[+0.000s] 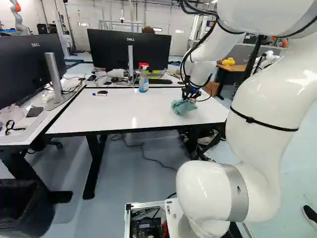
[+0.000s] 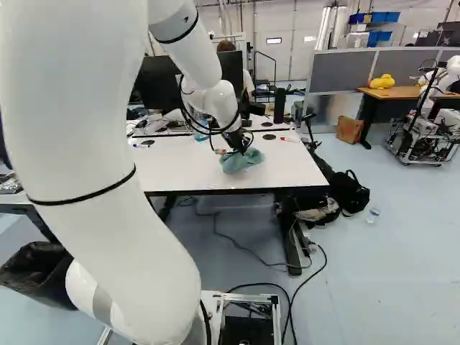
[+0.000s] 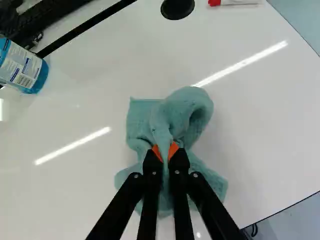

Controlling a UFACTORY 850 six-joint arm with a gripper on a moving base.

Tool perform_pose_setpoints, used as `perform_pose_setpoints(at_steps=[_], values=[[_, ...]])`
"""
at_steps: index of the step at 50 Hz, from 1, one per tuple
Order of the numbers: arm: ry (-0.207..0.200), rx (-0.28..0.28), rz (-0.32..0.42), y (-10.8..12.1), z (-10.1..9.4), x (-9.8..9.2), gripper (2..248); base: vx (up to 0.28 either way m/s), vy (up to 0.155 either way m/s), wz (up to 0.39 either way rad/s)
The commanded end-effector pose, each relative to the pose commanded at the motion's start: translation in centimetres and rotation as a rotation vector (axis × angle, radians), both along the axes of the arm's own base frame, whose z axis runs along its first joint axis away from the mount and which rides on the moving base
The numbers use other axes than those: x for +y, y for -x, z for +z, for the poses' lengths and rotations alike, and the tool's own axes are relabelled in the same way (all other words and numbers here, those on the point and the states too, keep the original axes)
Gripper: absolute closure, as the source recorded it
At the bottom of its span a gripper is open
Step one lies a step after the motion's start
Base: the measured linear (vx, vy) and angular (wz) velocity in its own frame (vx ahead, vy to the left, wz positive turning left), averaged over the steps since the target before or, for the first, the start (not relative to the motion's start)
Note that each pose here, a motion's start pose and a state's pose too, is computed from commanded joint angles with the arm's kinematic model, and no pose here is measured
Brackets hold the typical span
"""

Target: Clean the table with the green towel

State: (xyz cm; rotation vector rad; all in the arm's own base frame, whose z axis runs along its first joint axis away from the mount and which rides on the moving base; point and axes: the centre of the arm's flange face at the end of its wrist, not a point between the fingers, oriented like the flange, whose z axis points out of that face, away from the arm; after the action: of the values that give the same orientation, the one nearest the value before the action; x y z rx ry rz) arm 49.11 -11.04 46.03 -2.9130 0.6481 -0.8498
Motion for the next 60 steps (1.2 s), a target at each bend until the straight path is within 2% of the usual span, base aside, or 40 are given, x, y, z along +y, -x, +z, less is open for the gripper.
perform_pose_setpoints(at_steps=[11,27,51,60], values=[[-0.006,0.026,0.000,-0.5,-1.4,-0.1,220,0.000,0.000,0.000],[-0.010,0.035,0.001,-0.4,-1.4,-0.1,220,0.000,0.000,0.000],[-0.062,0.133,0.006,0.4,-1.9,0.3,220,0.000,0.000,0.000],[-0.075,0.153,-0.012,0.8,-1.9,-0.5,220,0.000,0.000,0.000]])
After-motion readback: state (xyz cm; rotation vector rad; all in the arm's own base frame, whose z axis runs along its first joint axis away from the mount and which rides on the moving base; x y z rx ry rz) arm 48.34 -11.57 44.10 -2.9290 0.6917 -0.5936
